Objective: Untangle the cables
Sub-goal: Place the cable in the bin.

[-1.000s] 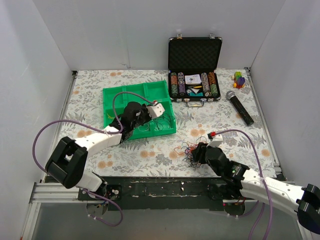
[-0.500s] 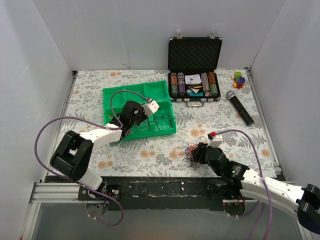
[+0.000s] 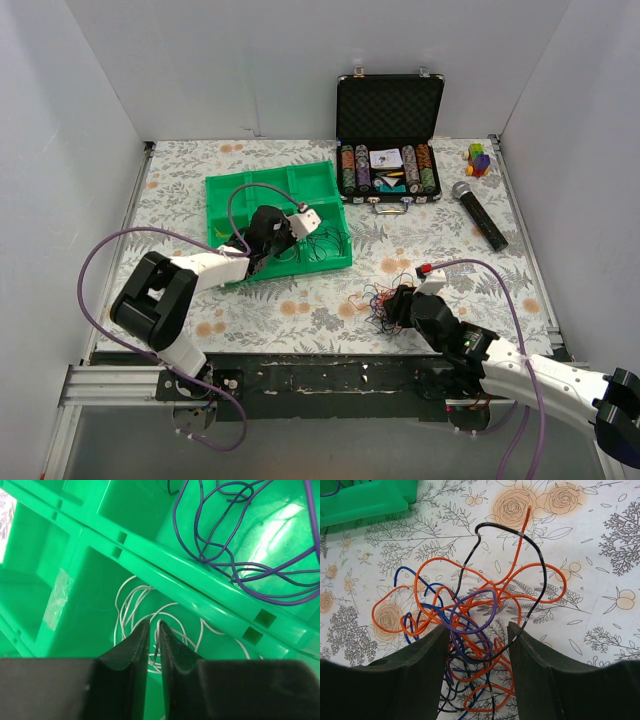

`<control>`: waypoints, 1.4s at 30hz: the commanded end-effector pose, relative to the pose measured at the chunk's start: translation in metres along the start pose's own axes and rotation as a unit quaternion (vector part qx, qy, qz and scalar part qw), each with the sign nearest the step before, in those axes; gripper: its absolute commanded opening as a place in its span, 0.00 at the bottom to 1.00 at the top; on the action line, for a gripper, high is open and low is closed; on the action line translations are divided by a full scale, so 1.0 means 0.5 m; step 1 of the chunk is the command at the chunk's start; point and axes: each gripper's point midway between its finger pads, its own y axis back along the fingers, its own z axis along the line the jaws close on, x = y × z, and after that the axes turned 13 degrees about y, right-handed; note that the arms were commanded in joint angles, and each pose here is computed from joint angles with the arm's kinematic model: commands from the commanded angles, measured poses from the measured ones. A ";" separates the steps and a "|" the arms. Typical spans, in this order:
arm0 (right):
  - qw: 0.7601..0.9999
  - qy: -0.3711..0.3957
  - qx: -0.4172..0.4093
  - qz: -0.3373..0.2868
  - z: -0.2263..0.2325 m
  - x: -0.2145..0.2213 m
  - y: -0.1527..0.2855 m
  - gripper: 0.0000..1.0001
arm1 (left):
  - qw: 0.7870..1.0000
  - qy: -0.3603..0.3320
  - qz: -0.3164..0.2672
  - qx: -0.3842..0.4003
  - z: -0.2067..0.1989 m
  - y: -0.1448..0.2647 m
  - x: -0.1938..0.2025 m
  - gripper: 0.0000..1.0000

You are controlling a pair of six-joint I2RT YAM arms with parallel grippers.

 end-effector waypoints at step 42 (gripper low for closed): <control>0.999 -0.018 -0.023 -0.017 0.017 -0.022 0.011 0.58 | 0.897 -0.147 -0.193 0.369 -0.453 0.152 -0.233 0.69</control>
